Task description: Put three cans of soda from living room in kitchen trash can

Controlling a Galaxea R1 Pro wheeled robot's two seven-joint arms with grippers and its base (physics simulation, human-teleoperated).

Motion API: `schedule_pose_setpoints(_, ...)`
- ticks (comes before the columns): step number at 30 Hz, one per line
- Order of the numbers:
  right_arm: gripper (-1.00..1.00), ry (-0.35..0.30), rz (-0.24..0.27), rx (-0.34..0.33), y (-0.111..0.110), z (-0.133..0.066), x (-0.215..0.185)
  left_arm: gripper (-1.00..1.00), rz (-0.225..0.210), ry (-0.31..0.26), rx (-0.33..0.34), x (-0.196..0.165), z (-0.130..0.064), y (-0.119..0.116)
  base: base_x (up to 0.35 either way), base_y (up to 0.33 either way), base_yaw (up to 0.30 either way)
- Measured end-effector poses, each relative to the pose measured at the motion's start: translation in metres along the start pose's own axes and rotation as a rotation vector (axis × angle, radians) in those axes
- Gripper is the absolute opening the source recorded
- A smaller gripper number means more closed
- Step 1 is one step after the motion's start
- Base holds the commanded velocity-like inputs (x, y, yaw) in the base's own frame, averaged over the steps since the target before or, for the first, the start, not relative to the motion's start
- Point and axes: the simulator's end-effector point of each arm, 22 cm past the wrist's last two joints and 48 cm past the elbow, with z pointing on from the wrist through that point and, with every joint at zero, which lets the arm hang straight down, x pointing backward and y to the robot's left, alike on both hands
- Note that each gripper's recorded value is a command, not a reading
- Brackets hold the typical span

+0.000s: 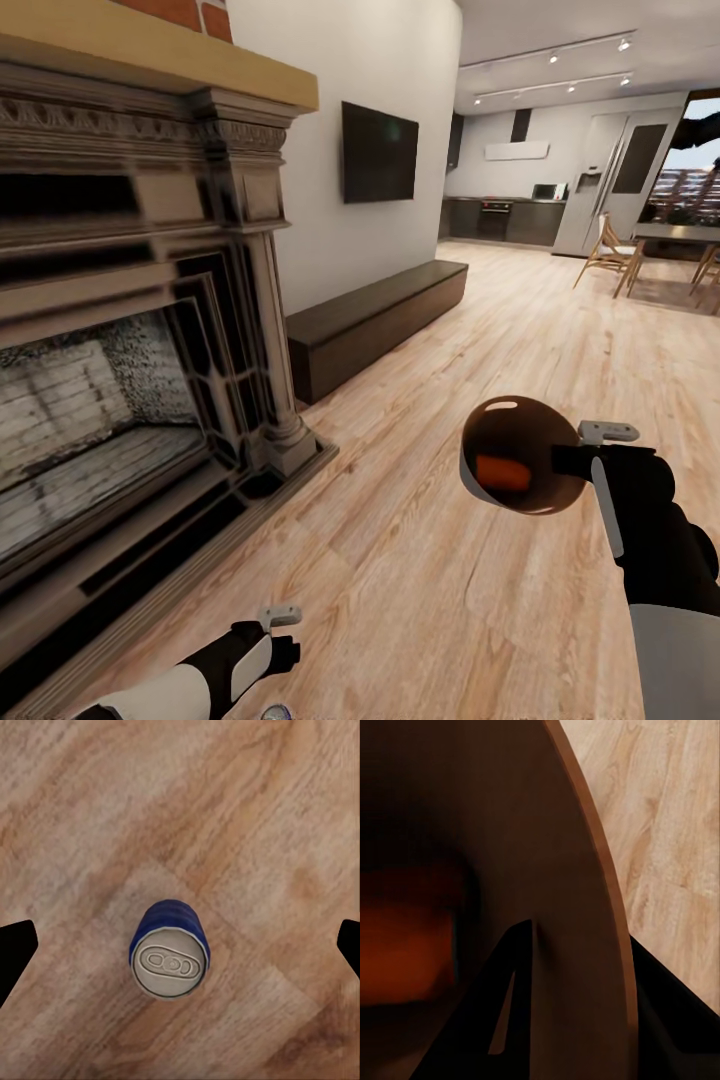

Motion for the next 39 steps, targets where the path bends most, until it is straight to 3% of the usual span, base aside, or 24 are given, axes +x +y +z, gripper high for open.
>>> schedule_pose_setpoints(16,-1.00,-0.001,-0.001,0.001,0.002,0.016,0.033,1.00,0.000,0.010,0.002,0.023,0.033,0.002,0.000,0.000,0.000)
schedule_pose_setpoints(22,-1.00,-0.001,-0.001,0.000,0.002,0.022,0.045,1.00,-0.045,0.020,0.017,0.032,0.045,0.000,0.000,0.000,0.000)
schedule_pose_setpoints(29,-1.00,-0.001,0.000,0.000,0.003,0.028,0.060,1.00,-0.063,0.054,0.033,0.065,0.063,-0.001,0.000,0.000,0.000)
schedule_pose_setpoints(39,-1.00,0.006,-0.002,-0.001,0.004,0.032,0.064,1.00,-0.067,0.065,0.034,0.072,0.066,0.000,0.000,0.000,0.000)
